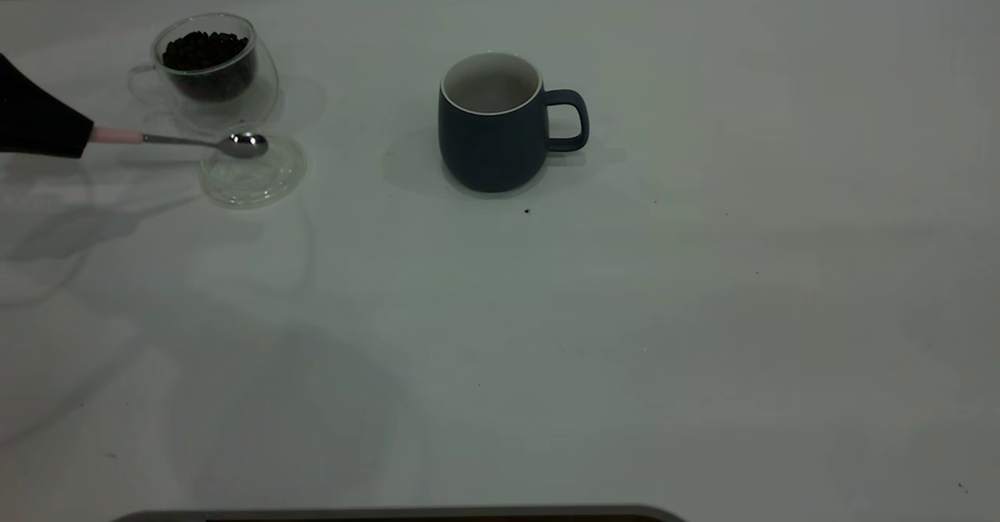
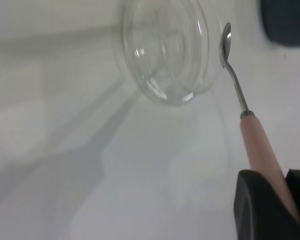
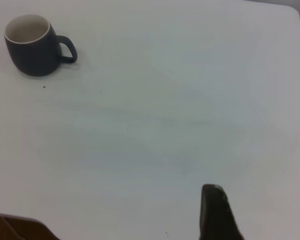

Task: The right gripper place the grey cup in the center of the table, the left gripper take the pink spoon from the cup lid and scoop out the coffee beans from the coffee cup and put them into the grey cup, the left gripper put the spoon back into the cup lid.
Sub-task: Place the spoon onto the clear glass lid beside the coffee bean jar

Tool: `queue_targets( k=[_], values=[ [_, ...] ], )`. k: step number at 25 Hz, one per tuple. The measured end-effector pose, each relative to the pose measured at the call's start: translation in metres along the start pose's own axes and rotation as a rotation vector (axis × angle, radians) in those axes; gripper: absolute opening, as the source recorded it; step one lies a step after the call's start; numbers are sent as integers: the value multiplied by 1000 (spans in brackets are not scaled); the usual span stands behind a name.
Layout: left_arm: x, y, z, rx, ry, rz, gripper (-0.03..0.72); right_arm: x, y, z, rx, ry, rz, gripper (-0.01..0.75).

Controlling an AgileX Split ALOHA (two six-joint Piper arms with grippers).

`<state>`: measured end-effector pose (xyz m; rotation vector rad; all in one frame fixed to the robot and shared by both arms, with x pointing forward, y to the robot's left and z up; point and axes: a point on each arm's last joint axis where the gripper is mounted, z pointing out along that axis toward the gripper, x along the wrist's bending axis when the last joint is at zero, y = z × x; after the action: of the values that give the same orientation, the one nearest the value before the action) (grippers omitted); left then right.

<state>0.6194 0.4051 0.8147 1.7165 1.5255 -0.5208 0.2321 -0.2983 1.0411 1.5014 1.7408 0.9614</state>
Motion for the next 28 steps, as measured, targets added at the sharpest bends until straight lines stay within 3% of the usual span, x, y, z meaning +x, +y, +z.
queue_targets(
  k=[13,28],
  values=[
    [26,-11,26,-42,-21,-117,134,0,0,0,0,0,0,462],
    [34,-14,36,-77,-56,-190,146,0,0,0,0,1,0,462]
  ],
)
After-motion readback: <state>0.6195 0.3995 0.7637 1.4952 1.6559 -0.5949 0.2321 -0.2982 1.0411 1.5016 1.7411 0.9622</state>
